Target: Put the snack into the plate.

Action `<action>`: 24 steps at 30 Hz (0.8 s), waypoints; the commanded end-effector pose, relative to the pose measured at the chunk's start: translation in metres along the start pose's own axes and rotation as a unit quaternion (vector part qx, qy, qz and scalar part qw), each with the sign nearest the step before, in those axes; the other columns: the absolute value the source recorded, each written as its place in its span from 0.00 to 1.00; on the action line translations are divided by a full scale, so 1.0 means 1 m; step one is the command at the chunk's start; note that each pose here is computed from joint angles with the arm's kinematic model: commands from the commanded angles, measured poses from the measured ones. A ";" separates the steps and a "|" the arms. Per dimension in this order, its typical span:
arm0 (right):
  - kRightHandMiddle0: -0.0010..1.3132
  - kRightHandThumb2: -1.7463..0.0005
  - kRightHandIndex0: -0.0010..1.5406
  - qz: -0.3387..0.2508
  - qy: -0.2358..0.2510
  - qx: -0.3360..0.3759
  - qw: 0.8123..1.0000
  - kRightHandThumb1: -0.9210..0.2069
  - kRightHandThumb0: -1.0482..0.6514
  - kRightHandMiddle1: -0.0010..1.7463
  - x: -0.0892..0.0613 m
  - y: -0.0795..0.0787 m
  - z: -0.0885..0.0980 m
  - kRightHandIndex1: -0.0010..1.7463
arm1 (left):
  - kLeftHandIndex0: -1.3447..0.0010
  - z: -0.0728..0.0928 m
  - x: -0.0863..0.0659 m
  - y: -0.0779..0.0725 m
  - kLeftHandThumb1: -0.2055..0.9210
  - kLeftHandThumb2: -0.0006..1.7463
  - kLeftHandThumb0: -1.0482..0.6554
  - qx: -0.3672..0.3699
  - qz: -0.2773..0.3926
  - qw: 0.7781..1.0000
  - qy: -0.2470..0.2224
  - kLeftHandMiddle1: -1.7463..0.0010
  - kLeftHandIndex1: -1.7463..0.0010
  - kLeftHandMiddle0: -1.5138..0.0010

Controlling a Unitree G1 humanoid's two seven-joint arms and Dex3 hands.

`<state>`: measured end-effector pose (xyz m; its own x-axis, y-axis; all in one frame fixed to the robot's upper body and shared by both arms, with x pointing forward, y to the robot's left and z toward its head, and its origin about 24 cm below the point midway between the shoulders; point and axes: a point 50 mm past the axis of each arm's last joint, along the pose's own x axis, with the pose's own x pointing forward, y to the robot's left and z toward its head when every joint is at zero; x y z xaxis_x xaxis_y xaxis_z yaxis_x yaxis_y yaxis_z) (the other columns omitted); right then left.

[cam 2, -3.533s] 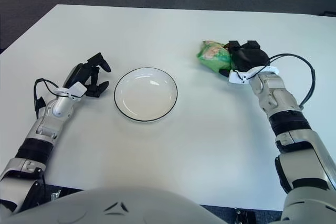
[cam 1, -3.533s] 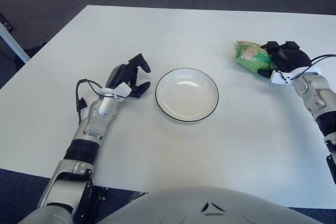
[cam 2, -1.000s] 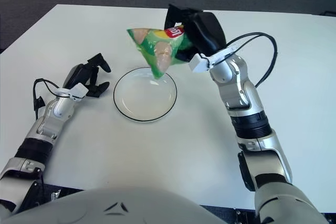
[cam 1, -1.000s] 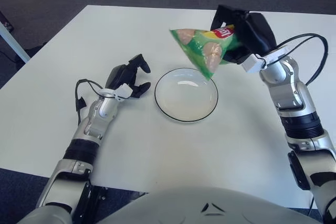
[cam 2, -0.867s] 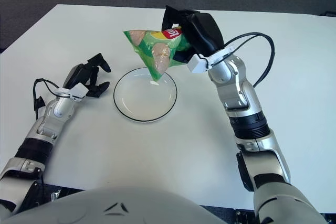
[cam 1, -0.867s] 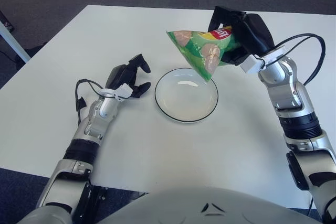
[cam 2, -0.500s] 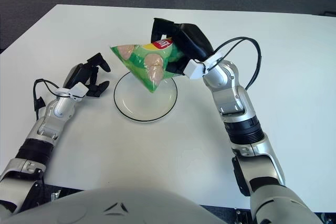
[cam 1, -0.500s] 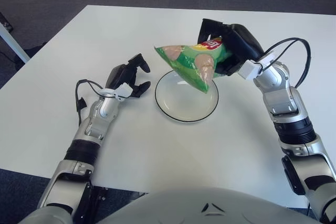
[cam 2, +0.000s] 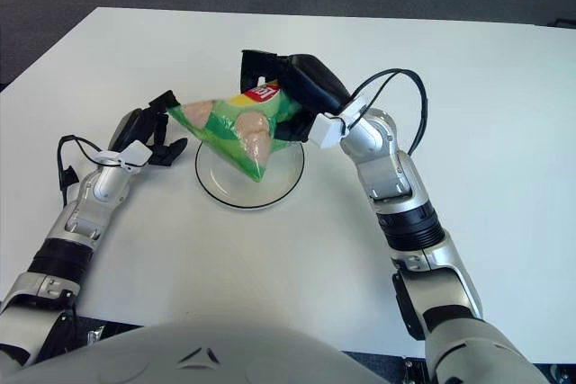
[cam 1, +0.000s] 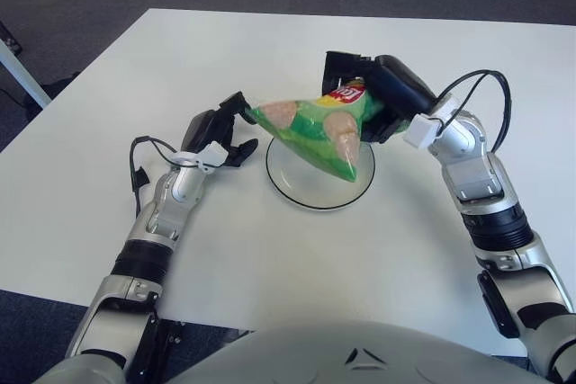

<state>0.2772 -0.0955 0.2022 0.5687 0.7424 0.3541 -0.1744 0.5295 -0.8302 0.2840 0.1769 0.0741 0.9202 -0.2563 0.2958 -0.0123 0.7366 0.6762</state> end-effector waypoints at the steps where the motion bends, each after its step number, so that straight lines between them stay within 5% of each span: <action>1: 0.49 0.03 0.57 0.026 0.002 -0.005 1.000 0.84 0.62 1.00 -0.001 0.003 -0.002 0.96 | 0.61 -0.015 -0.018 -0.017 0.57 0.67 0.36 -0.009 -0.032 0.998 0.049 0.00 0.00 0.23; 15: 0.49 0.05 0.59 0.081 0.018 0.023 0.996 0.84 0.62 1.00 -0.003 0.009 -0.004 0.92 | 0.61 -0.015 -0.018 -0.017 0.57 0.67 0.35 -0.010 -0.034 0.998 0.049 0.00 0.00 0.22; 24: 0.54 0.06 0.55 0.126 0.034 0.025 0.991 0.83 0.61 0.92 -0.005 0.011 -0.004 0.99 | 0.61 -0.015 -0.019 -0.017 0.57 0.67 0.35 -0.010 -0.037 0.998 0.048 0.00 0.00 0.22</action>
<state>0.2770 -0.0937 0.1912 0.5559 0.8185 0.1451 -0.3272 0.3760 -0.8669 0.2839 0.1771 0.0740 0.9207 -0.2570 0.2936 -0.0086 0.7389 0.6737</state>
